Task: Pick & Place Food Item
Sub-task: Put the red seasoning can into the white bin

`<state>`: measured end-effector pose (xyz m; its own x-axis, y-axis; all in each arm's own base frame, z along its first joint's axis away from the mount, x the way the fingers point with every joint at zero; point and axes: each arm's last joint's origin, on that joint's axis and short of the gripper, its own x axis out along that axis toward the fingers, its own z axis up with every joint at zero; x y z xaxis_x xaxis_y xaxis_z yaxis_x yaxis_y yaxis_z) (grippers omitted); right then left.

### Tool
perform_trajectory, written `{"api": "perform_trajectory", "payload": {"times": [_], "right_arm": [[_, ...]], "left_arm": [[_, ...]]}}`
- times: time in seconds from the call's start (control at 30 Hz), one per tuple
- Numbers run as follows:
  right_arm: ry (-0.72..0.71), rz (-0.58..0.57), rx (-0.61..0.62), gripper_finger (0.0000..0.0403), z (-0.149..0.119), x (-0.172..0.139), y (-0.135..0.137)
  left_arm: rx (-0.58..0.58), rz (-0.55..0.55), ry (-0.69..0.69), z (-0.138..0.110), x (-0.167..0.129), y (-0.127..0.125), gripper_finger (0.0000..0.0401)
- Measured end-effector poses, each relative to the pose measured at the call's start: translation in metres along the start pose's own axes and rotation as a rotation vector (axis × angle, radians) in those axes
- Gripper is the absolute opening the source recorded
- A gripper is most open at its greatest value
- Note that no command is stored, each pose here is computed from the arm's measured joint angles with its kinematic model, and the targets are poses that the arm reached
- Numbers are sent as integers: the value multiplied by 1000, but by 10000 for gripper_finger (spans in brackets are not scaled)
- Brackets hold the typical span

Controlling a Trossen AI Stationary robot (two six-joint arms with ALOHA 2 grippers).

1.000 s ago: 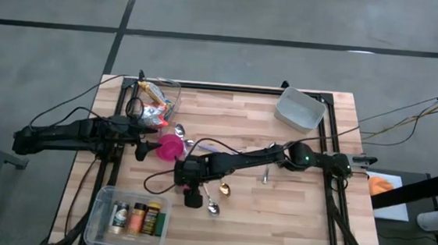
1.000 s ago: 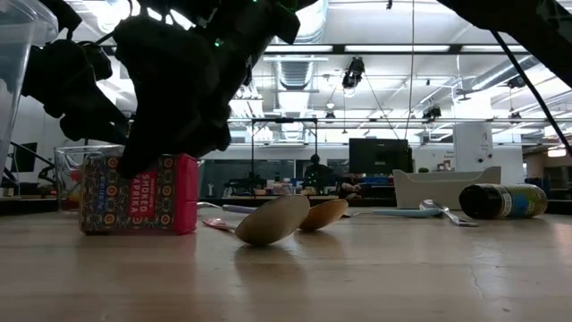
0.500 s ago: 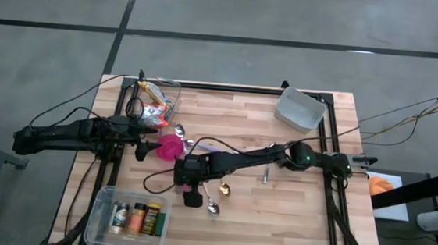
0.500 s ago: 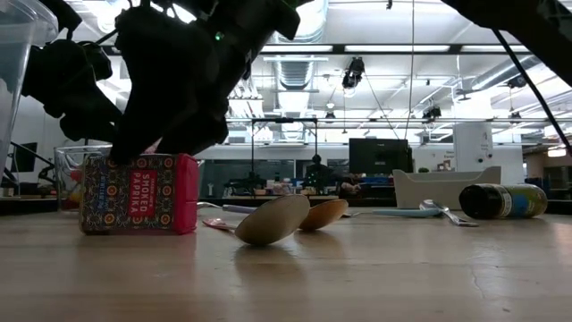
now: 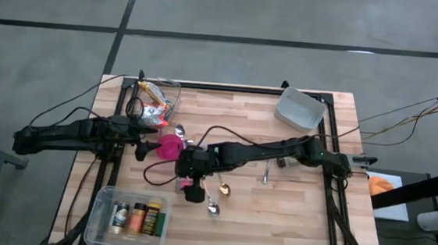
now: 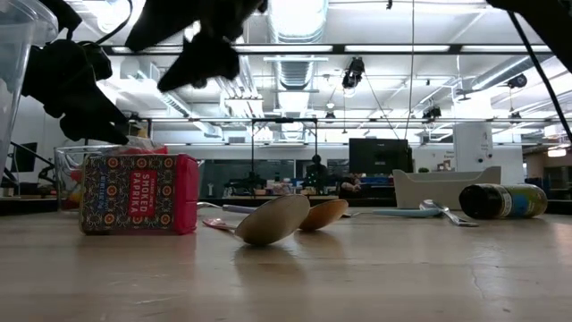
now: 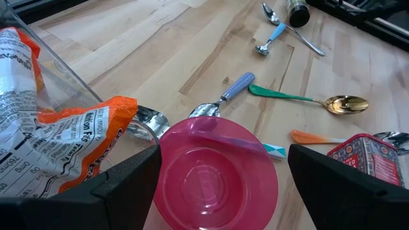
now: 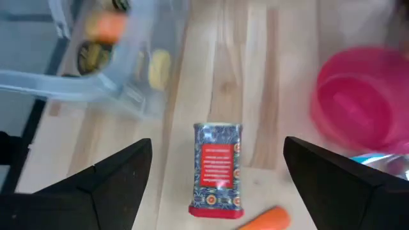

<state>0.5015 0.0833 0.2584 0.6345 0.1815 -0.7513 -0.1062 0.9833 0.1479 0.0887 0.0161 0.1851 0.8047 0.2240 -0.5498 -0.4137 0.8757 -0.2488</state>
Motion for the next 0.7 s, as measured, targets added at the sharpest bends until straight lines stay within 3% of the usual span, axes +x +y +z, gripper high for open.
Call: {"api": "perform_trajectory", "payload": {"times": [0.23, 0.4, 0.53, 0.7], "right_arm": [[-86, -20, -75, 351, 13, -50, 3], [-258, -9, -95, 351, 18, -97, 7], [-433, -17, -81, 351, 8, -123, 7], [-669, -53, -59, 351, -24, -150, 4]], "left_arm": [[0, 0, 0, 0, 0, 0, 346], [0, 0, 0, 0, 0, 0, 346], [0, 1, 0, 0, 0, 0, 346], [1, 3, 0, 0, 0, 0, 346]]}}
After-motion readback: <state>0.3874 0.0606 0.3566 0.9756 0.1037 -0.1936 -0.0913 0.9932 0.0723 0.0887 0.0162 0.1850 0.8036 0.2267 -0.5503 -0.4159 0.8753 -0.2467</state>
